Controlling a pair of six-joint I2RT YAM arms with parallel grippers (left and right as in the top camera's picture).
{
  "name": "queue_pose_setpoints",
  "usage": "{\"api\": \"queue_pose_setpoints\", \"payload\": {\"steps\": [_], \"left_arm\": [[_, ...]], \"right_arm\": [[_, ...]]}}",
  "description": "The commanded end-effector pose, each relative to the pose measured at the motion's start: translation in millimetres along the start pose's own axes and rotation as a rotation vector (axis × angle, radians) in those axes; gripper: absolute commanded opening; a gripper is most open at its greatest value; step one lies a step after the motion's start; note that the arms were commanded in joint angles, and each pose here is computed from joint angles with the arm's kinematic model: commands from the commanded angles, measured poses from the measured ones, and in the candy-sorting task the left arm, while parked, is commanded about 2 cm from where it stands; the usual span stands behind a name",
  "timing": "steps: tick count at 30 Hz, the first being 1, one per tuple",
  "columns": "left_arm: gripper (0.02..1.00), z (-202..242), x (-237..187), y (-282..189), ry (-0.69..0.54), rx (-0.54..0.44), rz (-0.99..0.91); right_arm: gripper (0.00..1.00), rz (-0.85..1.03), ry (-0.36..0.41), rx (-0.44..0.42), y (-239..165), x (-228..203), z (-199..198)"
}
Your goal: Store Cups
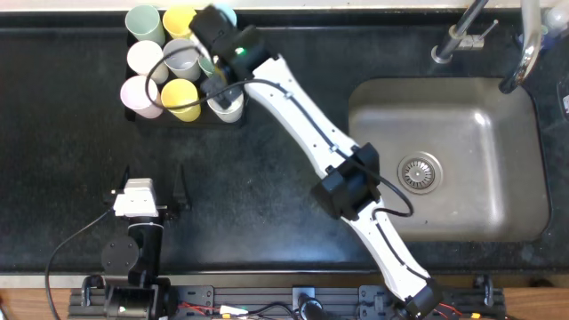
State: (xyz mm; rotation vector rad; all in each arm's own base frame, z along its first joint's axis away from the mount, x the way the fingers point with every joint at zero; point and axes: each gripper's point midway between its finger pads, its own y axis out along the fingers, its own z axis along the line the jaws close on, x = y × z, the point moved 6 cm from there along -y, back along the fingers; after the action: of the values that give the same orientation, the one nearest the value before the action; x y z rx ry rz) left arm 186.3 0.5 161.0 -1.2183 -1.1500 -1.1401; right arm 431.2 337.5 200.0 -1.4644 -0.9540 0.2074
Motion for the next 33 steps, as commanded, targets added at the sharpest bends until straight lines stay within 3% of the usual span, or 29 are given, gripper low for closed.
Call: {"api": "queue_pose_setpoints", "payload": {"steps": [1, 6, 8, 10, 13, 17, 20, 22, 25, 26, 31, 33], "left_arm": [[0.998, -1, 0, 0, 0.022, -0.005, -0.004], [0.998, -1, 0, 0, 0.022, -0.005, -0.004], [0.998, -1, 0, 0, 0.022, -0.005, -0.004], [0.998, -1, 0, 0, 0.022, -0.005, -0.004], [0.998, -1, 0, 0, 0.022, -0.005, -0.004], [0.998, -1, 0, 0, 0.022, -0.005, -0.004], [0.998, -1, 0, 0, 0.022, -0.005, -0.004], [0.998, -1, 0, 0, 0.022, -0.005, -0.004], [0.998, -1, 0, 0, 0.022, -0.005, -0.004], [0.998, -1, 0, 0, 0.022, -0.005, -0.004], [0.998, -1, 0, 0, 0.022, -0.005, -0.004], [0.998, -1, 0, 0, 0.022, -0.005, -0.004]], "right_arm": [[0.998, -0.32, 0.239, -0.142, -150, 19, -88], [0.998, -0.416, 0.469, -0.239, -234, -23, -165], [0.998, -0.38, 0.608, -0.302, -266, -67, -203], [0.998, -0.335, 0.687, -0.314, -277, -95, -216], [0.998, -0.23, 0.798, -0.305, -289, -147, -220], [0.996, -0.145, 0.904, -0.292, -285, -217, -180], [0.998, -0.164, 0.885, -0.294, -264, -248, -154], [0.996, -0.213, 0.868, -0.345, -247, -265, -145], [0.998, -0.464, 0.852, -0.502, -226, -284, -142], [0.996, -0.666, 0.82, -0.551, -221, -287, -141], [0.998, -1.084, 0.781, -0.593, -194, -310, -126], [0.996, -1.072, 0.783, -0.595, -176, -322, -121]]}}
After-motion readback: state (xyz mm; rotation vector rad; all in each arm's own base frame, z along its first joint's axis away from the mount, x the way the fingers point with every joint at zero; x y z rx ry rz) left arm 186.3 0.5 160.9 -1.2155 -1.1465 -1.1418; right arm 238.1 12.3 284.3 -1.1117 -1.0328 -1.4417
